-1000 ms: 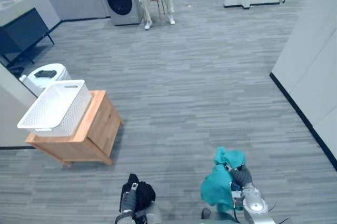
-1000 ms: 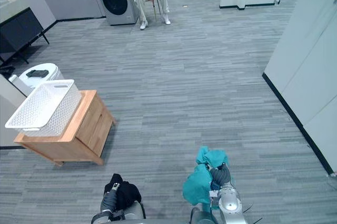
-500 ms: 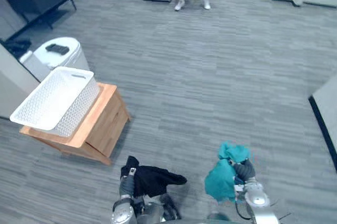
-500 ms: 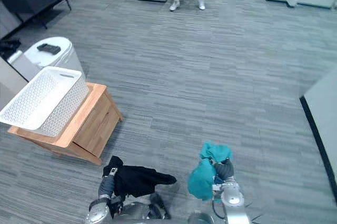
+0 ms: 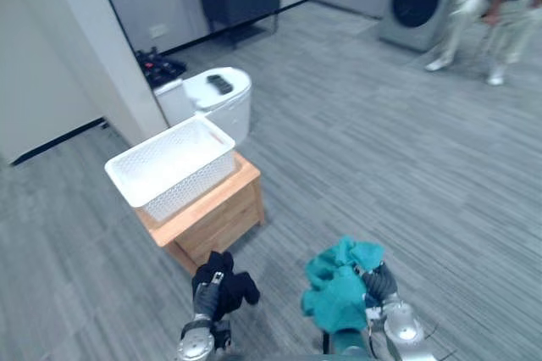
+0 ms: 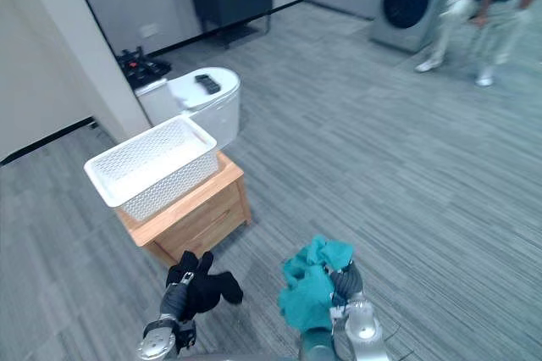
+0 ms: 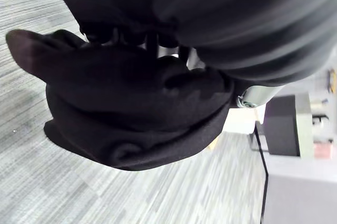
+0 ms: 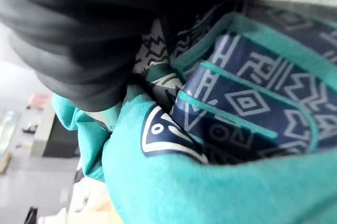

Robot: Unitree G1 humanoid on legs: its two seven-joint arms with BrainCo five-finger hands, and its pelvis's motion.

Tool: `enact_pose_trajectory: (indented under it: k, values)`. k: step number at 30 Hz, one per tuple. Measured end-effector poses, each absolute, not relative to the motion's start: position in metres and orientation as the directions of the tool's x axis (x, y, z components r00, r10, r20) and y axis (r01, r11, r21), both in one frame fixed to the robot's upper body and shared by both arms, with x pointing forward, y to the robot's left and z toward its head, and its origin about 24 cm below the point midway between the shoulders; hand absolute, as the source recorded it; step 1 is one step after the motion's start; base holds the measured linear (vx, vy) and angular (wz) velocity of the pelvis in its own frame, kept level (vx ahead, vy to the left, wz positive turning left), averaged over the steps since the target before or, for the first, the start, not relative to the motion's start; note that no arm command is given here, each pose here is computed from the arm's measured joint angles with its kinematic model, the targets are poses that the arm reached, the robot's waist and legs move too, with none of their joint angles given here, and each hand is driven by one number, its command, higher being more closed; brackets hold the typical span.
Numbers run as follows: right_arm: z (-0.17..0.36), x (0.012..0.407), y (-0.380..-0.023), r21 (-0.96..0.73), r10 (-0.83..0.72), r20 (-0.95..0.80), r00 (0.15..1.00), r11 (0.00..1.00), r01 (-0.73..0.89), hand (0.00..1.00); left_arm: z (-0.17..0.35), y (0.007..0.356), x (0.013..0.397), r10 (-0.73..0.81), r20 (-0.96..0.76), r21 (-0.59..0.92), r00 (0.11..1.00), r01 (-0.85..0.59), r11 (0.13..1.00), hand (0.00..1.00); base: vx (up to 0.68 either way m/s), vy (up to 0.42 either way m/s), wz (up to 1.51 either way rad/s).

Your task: Tidy the bed and pick cloth on bed and put in laundry

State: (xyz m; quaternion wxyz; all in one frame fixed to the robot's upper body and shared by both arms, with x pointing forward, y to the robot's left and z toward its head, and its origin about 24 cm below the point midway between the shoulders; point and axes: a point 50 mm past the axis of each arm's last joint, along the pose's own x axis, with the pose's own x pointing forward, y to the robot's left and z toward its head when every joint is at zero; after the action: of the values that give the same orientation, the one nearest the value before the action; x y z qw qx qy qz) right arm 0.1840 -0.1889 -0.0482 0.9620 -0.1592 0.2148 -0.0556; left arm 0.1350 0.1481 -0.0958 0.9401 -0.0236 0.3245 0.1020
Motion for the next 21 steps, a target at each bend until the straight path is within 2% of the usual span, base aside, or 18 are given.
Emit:
enact_pose_trajectory:
  k: [6, 12, 16, 21]
  values:
    - [-0.037, 0.199, -0.195, -0.362, -0.169, -0.336, 0.927, 0.931, 0.038, 1.0, -0.09, 0.148, 0.14, 0.171, -0.587, 0.008, 0.792, -0.205, 0.979, 1.0, 0.31, -0.088, 0.76]
    - [-0.042, 0.194, -0.187, -0.333, -0.176, -0.357, 0.917, 0.942, 0.051, 1.0, -0.09, 0.15, 0.139, 0.152, -0.59, 0.019, 0.793, -0.175, 0.984, 1.0, 0.29, 0.108, 0.91]
    - [-0.042, 0.194, -0.173, -0.293, -0.145, -0.357, 0.923, 0.955, 0.037, 1.0, -0.088, 0.156, 0.145, 0.115, -0.57, 0.09, 0.814, -0.077, 0.993, 1.0, 0.25, 0.099, 1.0]
    - [-0.029, 0.202, -0.17, -0.288, -0.141, -0.294, 0.945, 0.956, 0.053, 1.0, -0.08, 0.165, 0.162, 0.109, -0.524, 0.151, 0.845, -0.034, 0.988, 1.0, 0.21, 0.001, 1.11]
